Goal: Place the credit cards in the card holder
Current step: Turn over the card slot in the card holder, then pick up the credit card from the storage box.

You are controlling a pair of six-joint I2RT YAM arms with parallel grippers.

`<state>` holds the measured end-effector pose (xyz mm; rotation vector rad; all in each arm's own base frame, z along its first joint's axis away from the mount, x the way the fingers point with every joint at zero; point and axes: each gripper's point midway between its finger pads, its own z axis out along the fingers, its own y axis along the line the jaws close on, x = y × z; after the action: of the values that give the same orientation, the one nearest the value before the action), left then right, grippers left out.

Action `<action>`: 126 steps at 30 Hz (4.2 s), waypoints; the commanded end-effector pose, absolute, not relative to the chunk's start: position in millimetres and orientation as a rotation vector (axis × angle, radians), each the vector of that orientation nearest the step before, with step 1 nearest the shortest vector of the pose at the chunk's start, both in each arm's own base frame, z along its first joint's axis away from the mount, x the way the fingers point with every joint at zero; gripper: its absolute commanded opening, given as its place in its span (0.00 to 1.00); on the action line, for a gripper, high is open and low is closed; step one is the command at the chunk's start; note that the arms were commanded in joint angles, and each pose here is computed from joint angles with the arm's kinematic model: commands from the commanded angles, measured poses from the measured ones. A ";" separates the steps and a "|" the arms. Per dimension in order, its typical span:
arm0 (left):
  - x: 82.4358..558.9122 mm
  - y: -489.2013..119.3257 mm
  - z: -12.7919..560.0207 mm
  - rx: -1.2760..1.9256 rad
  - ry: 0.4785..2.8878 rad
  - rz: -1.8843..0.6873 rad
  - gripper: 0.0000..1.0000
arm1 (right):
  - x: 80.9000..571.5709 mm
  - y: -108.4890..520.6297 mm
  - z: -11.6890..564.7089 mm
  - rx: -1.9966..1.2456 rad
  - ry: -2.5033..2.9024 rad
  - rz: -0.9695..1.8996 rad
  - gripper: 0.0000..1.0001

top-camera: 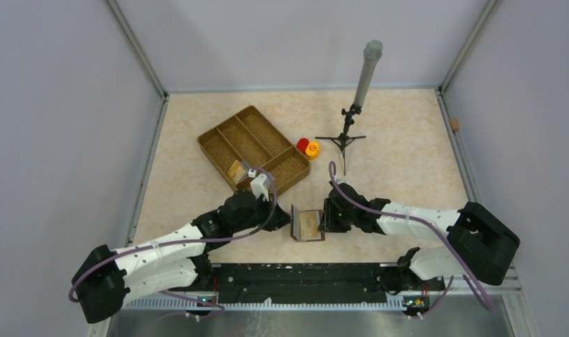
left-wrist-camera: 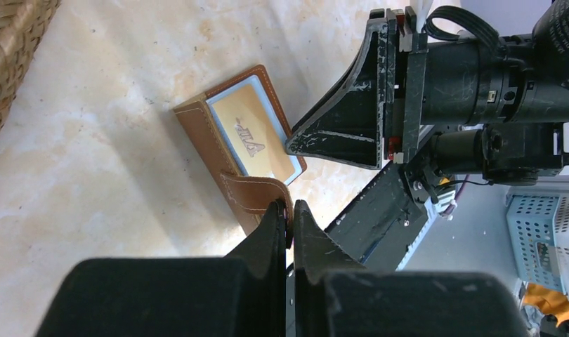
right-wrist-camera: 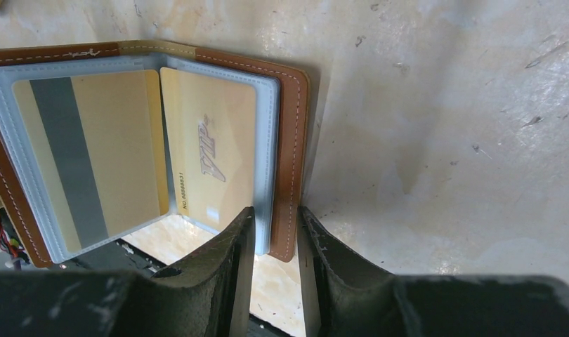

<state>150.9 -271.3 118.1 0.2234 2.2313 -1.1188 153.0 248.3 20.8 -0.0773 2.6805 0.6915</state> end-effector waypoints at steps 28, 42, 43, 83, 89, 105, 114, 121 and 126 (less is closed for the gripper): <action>160.2 -308.9 142.8 0.283 2.141 -1.276 0.00 | 148.1 243.0 12.2 -0.075 2.701 0.648 0.28; 170.0 -295.3 130.4 0.202 2.201 -1.151 0.00 | 148.9 240.8 15.1 -0.072 2.698 0.633 0.28; 173.3 -287.0 122.6 0.153 2.239 -1.087 0.00 | 151.5 238.2 15.8 -0.063 2.688 0.613 0.28; 252.9 -126.3 166.7 -0.178 2.384 -0.466 0.99 | 200.3 243.4 122.5 -0.232 2.363 0.571 0.65; 303.6 -109.3 167.5 -0.281 2.357 -0.429 0.99 | 228.9 279.8 155.8 -0.363 2.259 0.599 0.66; 360.1 -87.5 156.2 -0.365 2.379 -0.339 0.99 | 266.4 347.7 189.2 -0.517 2.132 0.706 0.67; 365.7 -40.8 171.9 -0.460 2.337 -0.351 0.99 | 311.1 432.5 176.2 -0.667 2.086 0.698 0.67; 367.3 -7.2 189.2 -0.539 2.261 -0.385 0.99 | 333.1 481.1 154.1 -0.773 2.074 0.629 0.67; 363.7 0.1 195.9 -0.536 2.245 -0.346 0.99 | 341.4 496.5 128.5 -0.815 2.112 0.597 0.67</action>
<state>363.8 -0.2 171.0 -0.5988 2.3029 -0.3485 336.0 484.0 126.5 -0.7659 2.1352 0.6194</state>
